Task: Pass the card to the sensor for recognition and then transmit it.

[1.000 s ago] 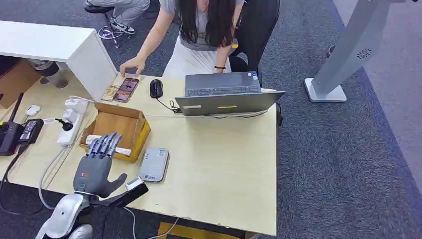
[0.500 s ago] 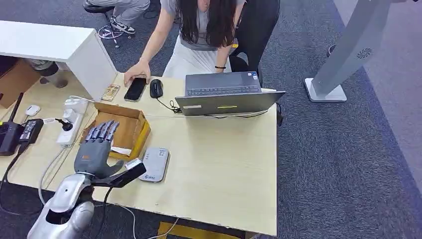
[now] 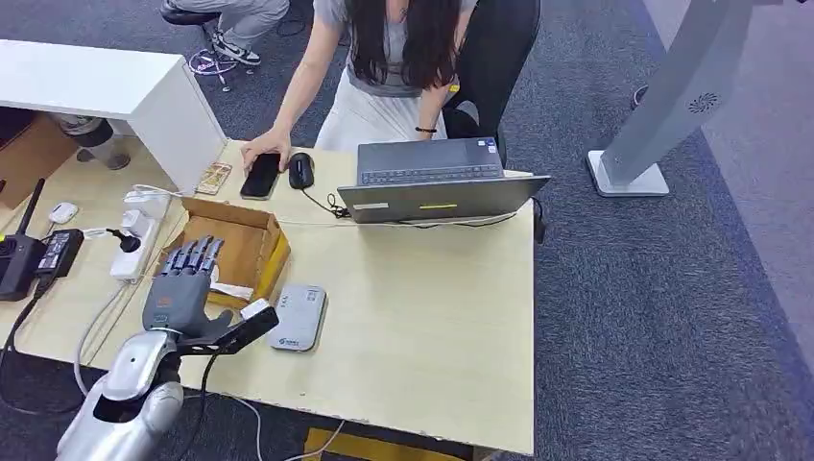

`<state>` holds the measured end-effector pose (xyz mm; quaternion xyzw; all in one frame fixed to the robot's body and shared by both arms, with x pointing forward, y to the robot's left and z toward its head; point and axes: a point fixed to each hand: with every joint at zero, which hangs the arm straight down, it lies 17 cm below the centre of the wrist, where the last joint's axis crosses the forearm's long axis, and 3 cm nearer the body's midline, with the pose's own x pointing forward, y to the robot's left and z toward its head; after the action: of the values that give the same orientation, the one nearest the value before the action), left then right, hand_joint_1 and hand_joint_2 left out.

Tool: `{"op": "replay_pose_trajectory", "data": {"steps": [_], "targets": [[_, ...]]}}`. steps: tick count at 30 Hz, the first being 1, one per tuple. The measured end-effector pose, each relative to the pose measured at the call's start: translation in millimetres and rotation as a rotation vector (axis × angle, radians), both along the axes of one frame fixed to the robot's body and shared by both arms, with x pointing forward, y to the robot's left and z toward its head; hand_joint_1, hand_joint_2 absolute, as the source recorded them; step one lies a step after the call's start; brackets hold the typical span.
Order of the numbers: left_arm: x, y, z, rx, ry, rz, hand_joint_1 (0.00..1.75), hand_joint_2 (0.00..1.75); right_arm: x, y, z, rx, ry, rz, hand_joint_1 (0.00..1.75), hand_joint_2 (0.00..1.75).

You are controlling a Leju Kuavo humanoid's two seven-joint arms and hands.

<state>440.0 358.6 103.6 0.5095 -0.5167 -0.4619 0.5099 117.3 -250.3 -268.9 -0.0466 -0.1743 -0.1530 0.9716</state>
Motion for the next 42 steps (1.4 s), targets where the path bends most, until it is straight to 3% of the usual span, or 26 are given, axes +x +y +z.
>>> {"op": "replay_pose_trajectory", "data": {"steps": [29,30,31,42], "targets": [[0.4,32.4,-18.3,0.009,0.044,0.080,0.00,1.75,-1.2,0.8,-0.5,-0.003,0.009,0.021,0.00,0.00],[0.2,32.9,-19.3,0.009,0.046,0.081,0.21,1.75,-1.1,0.8,-0.5,-0.003,0.009,0.022,0.00,0.00],[0.1,33.1,-19.8,0.009,0.048,0.081,1.75,1.75,-1.1,0.9,-0.5,-0.003,0.009,0.023,0.00,0.00],[3.6,36.1,-21.7,0.011,0.055,0.088,1.75,1.75,-1.6,1.1,-0.7,-0.004,0.011,0.028,0.00,0.00]]}}
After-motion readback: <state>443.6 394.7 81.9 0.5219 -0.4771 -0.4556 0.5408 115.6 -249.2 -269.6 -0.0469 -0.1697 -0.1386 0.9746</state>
